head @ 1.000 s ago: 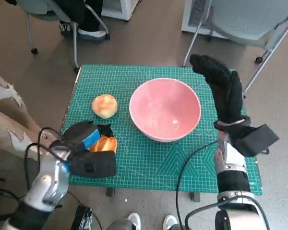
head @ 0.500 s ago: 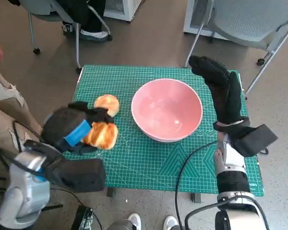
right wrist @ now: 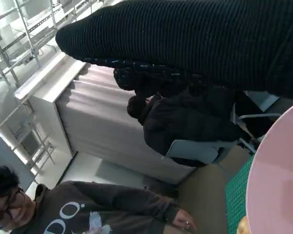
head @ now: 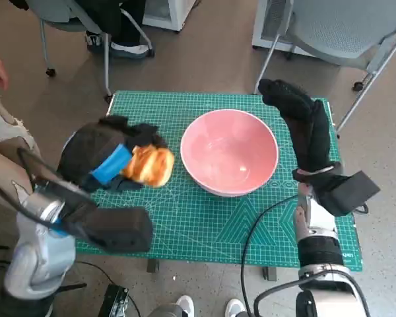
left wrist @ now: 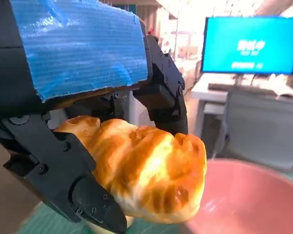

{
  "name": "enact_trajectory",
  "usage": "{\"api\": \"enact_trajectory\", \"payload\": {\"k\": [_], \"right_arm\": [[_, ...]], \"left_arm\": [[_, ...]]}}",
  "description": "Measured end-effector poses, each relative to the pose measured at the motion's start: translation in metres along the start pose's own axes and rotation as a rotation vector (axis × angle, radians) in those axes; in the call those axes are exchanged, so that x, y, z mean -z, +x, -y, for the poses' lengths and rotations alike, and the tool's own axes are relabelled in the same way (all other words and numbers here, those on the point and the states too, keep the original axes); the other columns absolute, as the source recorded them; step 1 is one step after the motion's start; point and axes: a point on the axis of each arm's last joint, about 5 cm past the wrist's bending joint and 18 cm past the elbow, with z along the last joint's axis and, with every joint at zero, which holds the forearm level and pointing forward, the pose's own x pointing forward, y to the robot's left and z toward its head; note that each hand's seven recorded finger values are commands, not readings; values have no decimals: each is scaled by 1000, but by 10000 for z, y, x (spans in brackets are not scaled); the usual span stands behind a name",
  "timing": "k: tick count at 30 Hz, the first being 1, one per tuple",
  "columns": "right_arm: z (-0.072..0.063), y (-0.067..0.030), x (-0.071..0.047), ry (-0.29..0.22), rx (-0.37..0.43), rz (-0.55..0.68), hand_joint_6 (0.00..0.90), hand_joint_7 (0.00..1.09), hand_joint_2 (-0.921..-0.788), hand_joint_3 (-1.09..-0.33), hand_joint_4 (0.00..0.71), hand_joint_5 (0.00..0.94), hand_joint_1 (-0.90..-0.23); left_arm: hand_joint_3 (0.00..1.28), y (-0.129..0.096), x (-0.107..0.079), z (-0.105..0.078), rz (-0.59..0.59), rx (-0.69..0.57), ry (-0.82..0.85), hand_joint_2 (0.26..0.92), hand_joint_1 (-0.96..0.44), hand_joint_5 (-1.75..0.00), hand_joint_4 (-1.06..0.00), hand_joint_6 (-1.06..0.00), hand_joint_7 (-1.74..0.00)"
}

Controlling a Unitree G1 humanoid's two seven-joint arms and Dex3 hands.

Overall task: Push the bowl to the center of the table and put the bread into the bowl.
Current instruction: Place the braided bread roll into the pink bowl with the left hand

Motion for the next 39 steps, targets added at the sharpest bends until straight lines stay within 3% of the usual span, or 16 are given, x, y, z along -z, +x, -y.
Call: {"api": "enact_trajectory", "payload": {"k": [11, 25, 31, 32, 34, 37, 39], "right_arm": [[13, 3, -7, -2, -3, -1, 34, 402, -921, -849, 156, 0, -655], [31, -5, -30, -13, -7, 12, 19, 410, -921, -856, 149, 0, -665], [56, -30, -37, -23, -5, 10, 15, 415, -921, -858, 149, 0, -671], [58, -33, -38, -25, -5, 10, 14, 416, -921, -858, 149, 0, -671], [63, -46, -39, -28, -3, 10, 13, 418, -921, -859, 148, 0, -672], [75, -75, -34, -32, 5, 3, 11, 421, -921, -859, 147, 0, -672], [82, -85, -35, -35, 10, 2, 9, 423, -921, -860, 147, 0, -674]], "left_arm": [[55, 195, -103, 63, 37, 17, -26, 855, 3, -1021, -876, -763, -960], [37, 774, -414, 187, 108, 83, -17, 897, 2, -1194, -782, -726, -937], [64, 1068, -567, 252, 135, 130, 0, 907, 3, -1326, -690, -725, -907], [110, 1105, -583, 265, 135, 139, 2, 885, 3, -1342, -680, -723, -911], [376, 1178, -621, 287, 141, 154, 7, 752, 4, -1428, -644, -703, -973], [631, 1279, -672, 327, 145, 185, 7, 627, 5, -1530, -608, -671, -1066], [698, 1331, -695, 358, 146, 205, 4, 599, 5, -1561, -593, -646, -1110]]}}
